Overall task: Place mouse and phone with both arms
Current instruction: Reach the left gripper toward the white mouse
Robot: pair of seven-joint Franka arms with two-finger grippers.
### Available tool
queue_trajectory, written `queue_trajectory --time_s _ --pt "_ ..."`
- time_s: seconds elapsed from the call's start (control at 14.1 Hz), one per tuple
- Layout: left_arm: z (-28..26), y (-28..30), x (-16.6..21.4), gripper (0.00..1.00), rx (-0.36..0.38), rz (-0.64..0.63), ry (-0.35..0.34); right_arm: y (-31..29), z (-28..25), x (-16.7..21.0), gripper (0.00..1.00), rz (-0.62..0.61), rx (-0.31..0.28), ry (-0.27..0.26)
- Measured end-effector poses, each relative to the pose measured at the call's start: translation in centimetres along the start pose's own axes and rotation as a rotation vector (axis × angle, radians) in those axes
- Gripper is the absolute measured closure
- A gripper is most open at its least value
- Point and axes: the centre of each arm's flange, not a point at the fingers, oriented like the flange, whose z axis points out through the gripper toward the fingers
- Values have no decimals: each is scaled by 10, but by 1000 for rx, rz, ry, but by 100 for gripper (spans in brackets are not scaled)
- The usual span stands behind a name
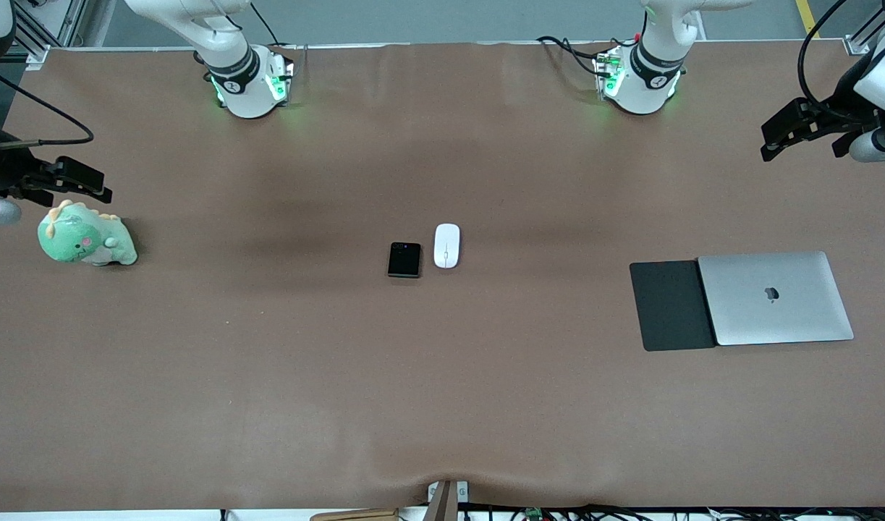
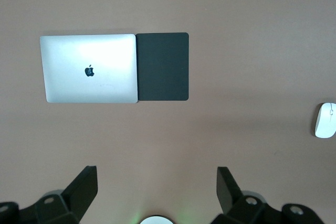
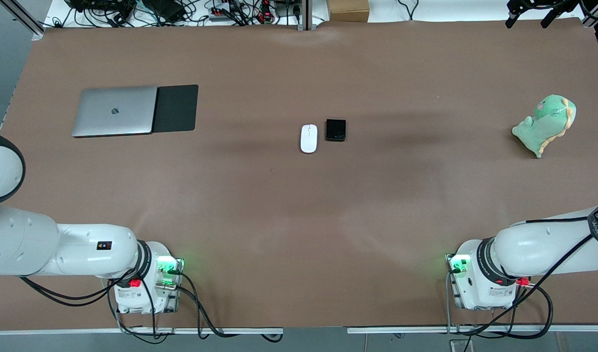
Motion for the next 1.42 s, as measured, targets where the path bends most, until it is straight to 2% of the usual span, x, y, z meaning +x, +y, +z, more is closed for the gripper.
queue_trajectory --time_s 0.99,1.2,1.42 --pt "4 5 2 0 -1 9 -9 1 8 7 0 2 -2 -4" --pt "12 48 0 0 -7 90 -26 1 11 8 0 2 -2 -9" --pt "46 104 5 0 -10 164 -91 1 12 9 0 3 -2 -12"
